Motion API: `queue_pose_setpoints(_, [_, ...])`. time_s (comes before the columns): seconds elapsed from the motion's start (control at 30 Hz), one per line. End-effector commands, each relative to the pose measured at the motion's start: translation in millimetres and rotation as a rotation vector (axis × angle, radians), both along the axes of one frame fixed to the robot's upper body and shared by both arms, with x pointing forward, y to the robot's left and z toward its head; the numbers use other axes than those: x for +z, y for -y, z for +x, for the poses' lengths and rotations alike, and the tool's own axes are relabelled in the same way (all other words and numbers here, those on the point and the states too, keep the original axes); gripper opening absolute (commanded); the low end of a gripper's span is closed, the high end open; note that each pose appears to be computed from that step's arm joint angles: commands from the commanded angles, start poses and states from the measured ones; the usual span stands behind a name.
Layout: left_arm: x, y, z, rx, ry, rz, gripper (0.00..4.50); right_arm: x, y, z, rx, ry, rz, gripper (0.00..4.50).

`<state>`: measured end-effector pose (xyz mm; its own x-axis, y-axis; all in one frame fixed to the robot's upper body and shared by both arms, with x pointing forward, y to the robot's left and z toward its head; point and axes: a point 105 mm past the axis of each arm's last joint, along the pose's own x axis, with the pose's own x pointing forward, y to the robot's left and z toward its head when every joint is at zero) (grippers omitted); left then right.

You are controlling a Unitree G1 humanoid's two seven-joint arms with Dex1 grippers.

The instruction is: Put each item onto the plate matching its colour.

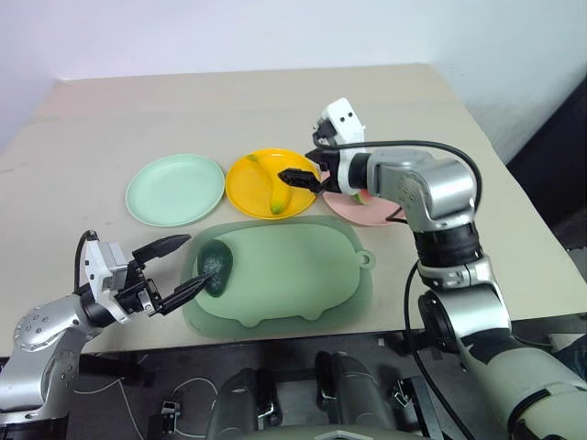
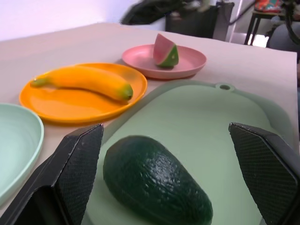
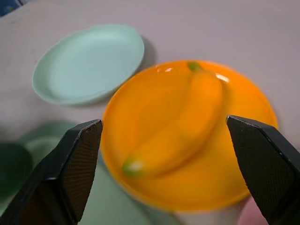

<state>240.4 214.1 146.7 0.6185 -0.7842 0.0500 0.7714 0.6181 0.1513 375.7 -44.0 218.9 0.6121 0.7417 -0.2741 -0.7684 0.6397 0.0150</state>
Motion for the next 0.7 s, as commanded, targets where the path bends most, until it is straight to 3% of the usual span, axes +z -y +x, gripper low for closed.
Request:
queue_pose_setpoints(0.03, [15.4, 0.8, -0.5, 0.013, 0.045, 0.005, 4.5, 14.7, 16.7, -20.3, 0.008, 0.085, 0.042, 4.47])
queue_pose_setpoints(0.37, [25.8, 6.6, 8.3, 0.113, 0.048, 0.003, 4.5, -2.7, 52.0, -88.0, 0.126, 0.133, 0.084, 4.47])
queue_pose_setpoints(0.57, [23.7, 7.1, 12.5, 0.185, 0.031, -0.006, 4.5, -34.0, 58.7, -108.5, 0.144, 0.093, 0.062, 4.47])
queue_pose_setpoints(0.7, [21.7, 6.5, 13.4, 0.234, 0.011, -0.014, 4.5, -32.8, 52.9, -115.9, 0.187, 0.118, 0.103, 4.47])
